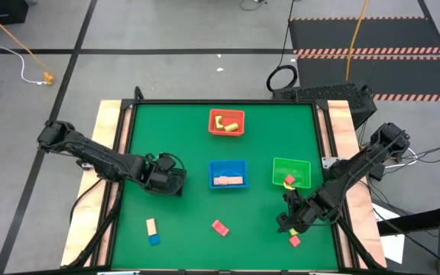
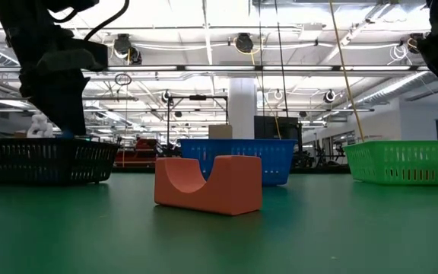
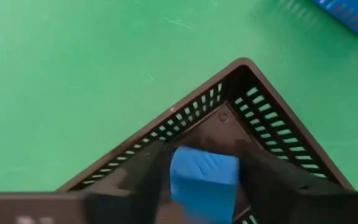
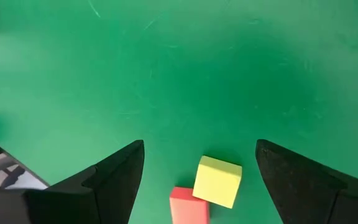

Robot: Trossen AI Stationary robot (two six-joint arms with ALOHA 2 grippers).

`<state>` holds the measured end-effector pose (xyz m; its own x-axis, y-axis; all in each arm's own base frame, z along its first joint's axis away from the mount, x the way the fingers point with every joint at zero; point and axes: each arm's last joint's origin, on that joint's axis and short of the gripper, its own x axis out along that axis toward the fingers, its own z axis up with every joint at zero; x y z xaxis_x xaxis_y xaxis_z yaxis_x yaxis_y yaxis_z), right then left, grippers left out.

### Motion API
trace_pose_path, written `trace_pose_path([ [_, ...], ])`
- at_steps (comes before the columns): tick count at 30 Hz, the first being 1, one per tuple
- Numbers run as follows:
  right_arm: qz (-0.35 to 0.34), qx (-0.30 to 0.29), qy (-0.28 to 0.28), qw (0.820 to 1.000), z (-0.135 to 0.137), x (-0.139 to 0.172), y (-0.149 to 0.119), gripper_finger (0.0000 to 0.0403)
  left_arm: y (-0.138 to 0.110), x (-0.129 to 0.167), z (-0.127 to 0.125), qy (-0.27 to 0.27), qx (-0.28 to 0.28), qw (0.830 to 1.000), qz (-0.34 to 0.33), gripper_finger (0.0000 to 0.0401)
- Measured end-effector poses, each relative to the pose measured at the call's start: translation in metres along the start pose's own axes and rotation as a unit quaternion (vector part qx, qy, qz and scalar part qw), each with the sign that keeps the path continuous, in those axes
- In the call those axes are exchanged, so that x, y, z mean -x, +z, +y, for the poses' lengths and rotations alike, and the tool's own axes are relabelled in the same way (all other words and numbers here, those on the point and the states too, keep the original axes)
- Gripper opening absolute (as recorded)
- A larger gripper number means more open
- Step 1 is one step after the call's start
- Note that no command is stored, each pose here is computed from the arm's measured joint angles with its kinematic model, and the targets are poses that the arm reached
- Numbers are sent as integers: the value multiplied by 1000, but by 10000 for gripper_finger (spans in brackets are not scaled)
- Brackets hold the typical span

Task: Sort & place blocks by color
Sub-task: Put the right blue block into the black bin, then put the green block into the red bin

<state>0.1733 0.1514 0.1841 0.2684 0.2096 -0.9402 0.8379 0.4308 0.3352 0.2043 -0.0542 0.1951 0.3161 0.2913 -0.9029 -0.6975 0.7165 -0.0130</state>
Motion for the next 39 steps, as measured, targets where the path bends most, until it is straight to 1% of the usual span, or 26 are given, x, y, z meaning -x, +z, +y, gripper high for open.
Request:
trace_pose_path([
  [2,0,-8,-3,1000,0,-1,-1,297,-1,0,-1,-1,6,1000,0,244],
  [4,0,-19,-6,1000,0,-3,-3,297,-2,1,-1,-3,13,1000,0,273],
  [6,1,-34,-11,999,-1,-6,-5,297,-4,2,-3,-6,20,1000,0,291],
  [8,13,-48,-19,999,-1,-9,-8,297,-5,2,-4,-8,23,1000,0,299],
  [10,26,-62,-32,997,-2,-12,-10,297,-6,3,-5,-11,24,1000,0,300],
  [13,33,-70,-45,996,-2,-18,-13,297,-8,4,-6,-13,23,1000,-1,291],
  [16,39,-68,-61,995,-2,-25,-14,297,-8,4,-6,-14,23,1000,-1,275],
  [23,73,-38,-90,993,-1,-42,-18,292,-8,4,-6,-12,16,1000,-5,241],
  [26,73,-24,-97,992,-2,-45,-18,268,-8,4,-6,-12,13,1000,-6,232],
  [28,73,-19,-101,992,-3,-45,-18,240,-8,4,-6,-12,13,1000,-6,227],
  [31,70,-16,-110,991,-5,-45,-17,179,-8,4,-6,-12,10,1000,-6,222],
  [33,71,-3,-111,991,-5,-45,-17,130,-8,4,-6,-11,9,1000,-9,220],
  [34,72,1,-111,991,-5,-45,-17,112,-8,4,-6,-10,9,1000,-10,219],
  [39,77,22,-103,991,-5,-42,-17,112,-7,4,-6,-13,7,1000,-12,218],
])
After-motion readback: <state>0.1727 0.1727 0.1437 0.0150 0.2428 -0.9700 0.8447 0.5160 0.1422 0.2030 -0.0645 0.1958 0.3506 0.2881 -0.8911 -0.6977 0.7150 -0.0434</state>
